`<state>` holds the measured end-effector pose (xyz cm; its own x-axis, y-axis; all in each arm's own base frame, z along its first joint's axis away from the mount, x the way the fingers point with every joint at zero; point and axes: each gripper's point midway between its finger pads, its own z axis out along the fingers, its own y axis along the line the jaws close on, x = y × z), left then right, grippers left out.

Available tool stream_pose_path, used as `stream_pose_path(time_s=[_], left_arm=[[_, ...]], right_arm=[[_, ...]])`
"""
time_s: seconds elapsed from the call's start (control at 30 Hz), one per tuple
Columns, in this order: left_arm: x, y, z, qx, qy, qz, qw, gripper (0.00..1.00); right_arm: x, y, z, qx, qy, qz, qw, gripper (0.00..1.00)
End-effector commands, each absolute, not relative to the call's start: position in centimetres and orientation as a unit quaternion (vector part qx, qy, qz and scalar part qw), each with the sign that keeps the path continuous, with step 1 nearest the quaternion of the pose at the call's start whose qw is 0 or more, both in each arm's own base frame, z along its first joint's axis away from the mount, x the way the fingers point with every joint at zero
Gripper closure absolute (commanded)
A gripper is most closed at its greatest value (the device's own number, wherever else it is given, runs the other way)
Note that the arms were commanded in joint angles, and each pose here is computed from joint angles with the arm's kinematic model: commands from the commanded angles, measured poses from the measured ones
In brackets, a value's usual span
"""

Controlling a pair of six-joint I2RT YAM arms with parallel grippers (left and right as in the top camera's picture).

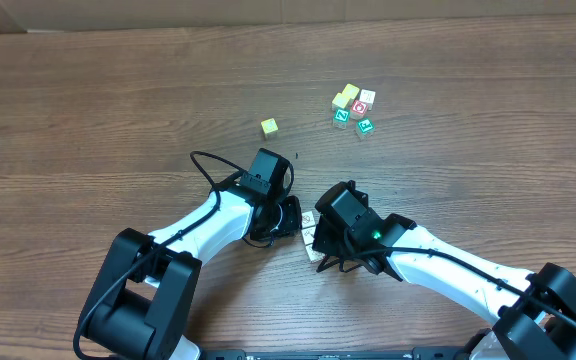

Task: Flip 3 blocks

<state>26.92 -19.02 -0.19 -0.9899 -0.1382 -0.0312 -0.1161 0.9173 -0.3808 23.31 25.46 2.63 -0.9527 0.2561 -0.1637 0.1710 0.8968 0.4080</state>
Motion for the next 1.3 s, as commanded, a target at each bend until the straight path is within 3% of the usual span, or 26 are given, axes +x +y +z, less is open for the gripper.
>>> stream_pose_path(time_s=[0.0, 0.27, 0.9, 1.27], left_arm=[[26.0, -18.3, -1.6, -0.073, 0.982, -0.171, 0.015, 0.96], [26.2, -17.9, -1.7, -0.075, 0.984, -0.16, 0.021, 0.96], [26.3, -18.0, -1.6, -0.073, 0.984, -0.161, 0.023, 0.96], [26.1, -17.8, -1.7, -0.069, 0.985, -0.158, 0.019, 0.96]], right_arm=[[24.0, 24.7, 2.3, 0.118, 0.968, 0.177, 0.133, 0.92], [26.2, 25.8, 3.6, 0.122, 0.954, 0.207, 0.182, 0.87], [26.6, 25.1, 3.1, 0.128, 0.955, 0.187, 0.193, 0.96], [22.9, 24.7, 3.3, 0.138, 0.962, 0.232, 0.048, 0.96]])
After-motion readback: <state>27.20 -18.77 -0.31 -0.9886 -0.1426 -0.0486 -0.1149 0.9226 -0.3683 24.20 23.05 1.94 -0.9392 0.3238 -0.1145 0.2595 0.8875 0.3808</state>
